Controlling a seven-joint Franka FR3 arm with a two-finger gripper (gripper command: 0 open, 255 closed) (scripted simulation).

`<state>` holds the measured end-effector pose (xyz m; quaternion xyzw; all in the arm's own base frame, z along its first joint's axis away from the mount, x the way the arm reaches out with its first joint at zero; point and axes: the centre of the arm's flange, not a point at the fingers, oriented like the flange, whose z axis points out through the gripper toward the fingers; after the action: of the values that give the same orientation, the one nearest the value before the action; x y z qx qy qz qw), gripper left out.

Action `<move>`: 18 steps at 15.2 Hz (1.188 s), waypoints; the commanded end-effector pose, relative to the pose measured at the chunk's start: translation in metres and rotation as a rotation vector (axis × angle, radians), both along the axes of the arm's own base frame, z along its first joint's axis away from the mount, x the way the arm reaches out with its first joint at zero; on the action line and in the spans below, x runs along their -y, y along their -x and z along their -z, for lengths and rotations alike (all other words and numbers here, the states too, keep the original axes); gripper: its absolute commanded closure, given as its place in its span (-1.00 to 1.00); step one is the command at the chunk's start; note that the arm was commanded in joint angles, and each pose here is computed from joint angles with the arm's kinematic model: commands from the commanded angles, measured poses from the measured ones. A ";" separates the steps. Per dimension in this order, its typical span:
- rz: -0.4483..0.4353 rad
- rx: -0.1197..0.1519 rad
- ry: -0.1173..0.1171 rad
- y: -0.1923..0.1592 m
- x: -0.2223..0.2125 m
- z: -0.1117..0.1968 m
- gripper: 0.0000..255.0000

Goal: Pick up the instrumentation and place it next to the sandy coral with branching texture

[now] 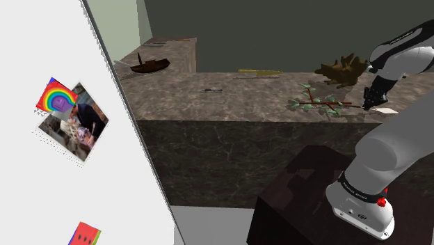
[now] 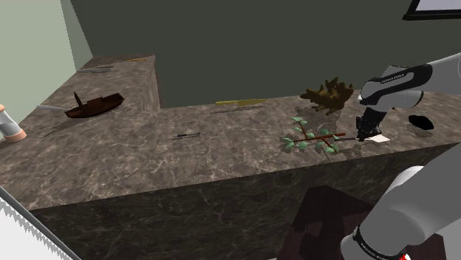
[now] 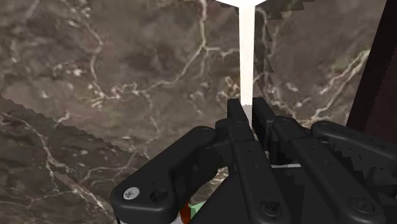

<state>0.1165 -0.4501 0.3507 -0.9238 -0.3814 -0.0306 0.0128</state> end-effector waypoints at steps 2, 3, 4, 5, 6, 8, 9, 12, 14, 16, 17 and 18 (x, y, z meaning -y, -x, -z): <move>0.000 0.000 0.000 0.000 0.000 0.000 -1.00; 0.000 0.000 0.000 0.000 0.000 0.000 -1.00; 0.000 0.000 0.000 0.000 0.000 0.000 -1.00; 0.000 0.000 0.000 0.000 0.000 0.000 -1.00; 0.000 0.000 0.000 0.000 0.000 0.000 -1.00; 0.000 0.000 0.000 0.001 0.001 -0.013 -1.00; 0.000 0.000 0.000 0.001 0.001 -0.026 -1.00; 0.000 0.000 0.000 0.002 0.002 -0.050 -1.00; 0.000 0.000 0.000 0.002 0.002 -0.050 -1.00; 0.000 0.000 0.000 0.002 0.002 -0.050 -1.00; 0.000 0.000 0.000 0.002 0.002 -0.050 -1.00; 0.000 0.000 0.000 0.002 0.002 -0.050 -1.00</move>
<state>0.1141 -0.4524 0.4003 -0.9238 -0.3814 -0.0306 0.0128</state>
